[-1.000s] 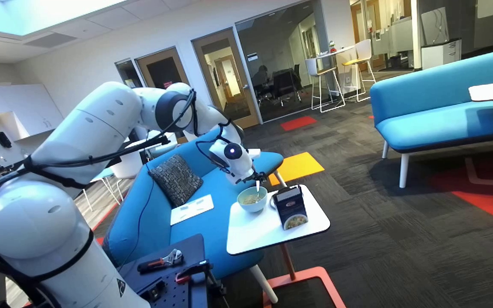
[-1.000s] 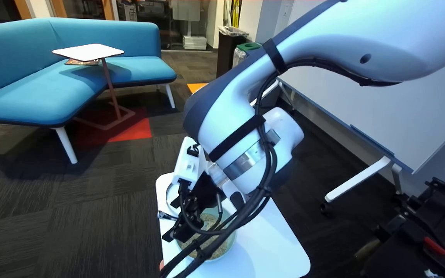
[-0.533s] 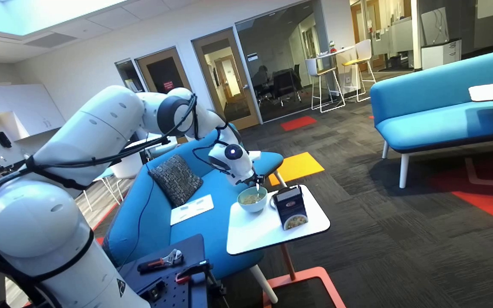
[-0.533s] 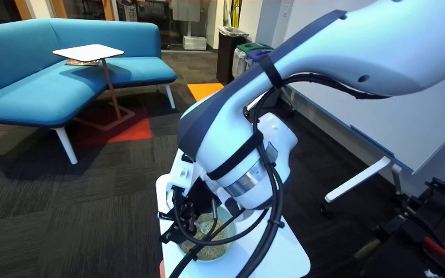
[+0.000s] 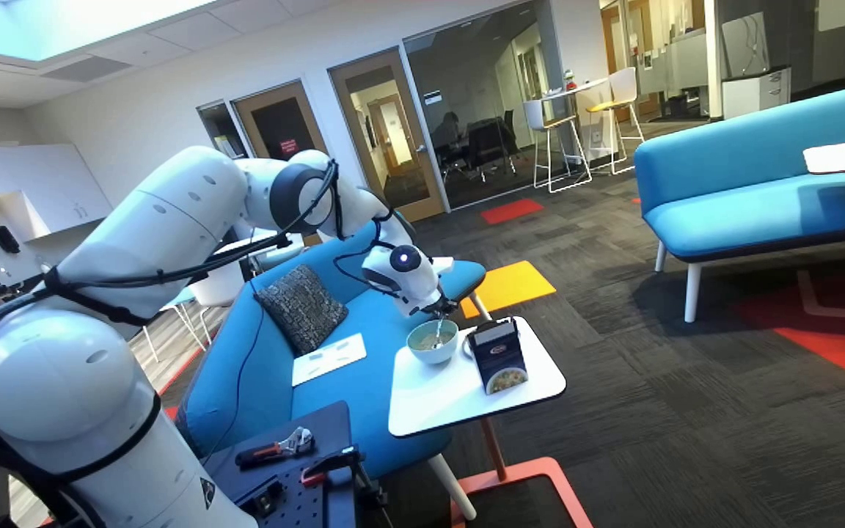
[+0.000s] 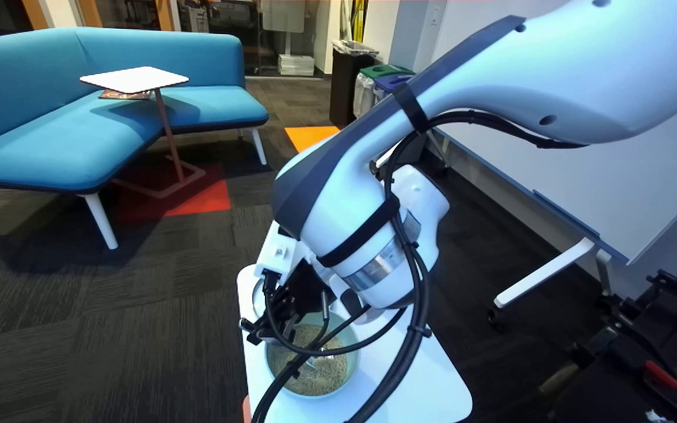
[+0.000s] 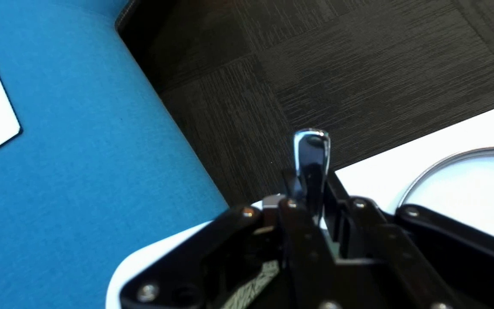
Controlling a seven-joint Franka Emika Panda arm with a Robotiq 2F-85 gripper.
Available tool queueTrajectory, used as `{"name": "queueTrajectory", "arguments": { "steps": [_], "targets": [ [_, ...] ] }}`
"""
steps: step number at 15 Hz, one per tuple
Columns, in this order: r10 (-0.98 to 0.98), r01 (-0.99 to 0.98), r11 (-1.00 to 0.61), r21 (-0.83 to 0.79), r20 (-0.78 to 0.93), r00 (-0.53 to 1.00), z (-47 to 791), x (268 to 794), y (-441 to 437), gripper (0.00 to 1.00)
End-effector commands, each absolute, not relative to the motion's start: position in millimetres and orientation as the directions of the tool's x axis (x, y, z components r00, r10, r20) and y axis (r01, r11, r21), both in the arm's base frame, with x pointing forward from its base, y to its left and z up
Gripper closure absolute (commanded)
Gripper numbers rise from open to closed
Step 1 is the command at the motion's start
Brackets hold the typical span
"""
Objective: Use the spoon to stir the contents in the blue bowl
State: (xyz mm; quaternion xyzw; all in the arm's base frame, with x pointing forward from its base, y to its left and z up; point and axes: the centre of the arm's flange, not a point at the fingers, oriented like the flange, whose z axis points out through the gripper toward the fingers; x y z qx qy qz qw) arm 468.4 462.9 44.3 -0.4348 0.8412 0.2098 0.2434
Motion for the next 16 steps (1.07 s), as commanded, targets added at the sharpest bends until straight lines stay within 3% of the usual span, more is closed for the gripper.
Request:
{"name": "queueTrajectory", "arguments": {
  "steps": [1, 9, 16],
  "targets": [
    [-0.607, -0.821, 0.555, 0.134, -0.610, -0.509, 57.2, 476.5, 463.6, 0.96],
    [-0.512, -0.882, 0.450, 0.140, -0.769, -0.383, 73.3, 477.9, 445.3, 0.96],
    [-0.422, -0.927, 0.349, 0.134, -0.861, -0.283, 34.0, 463.1, 412.1, 0.96]
  ]
}}
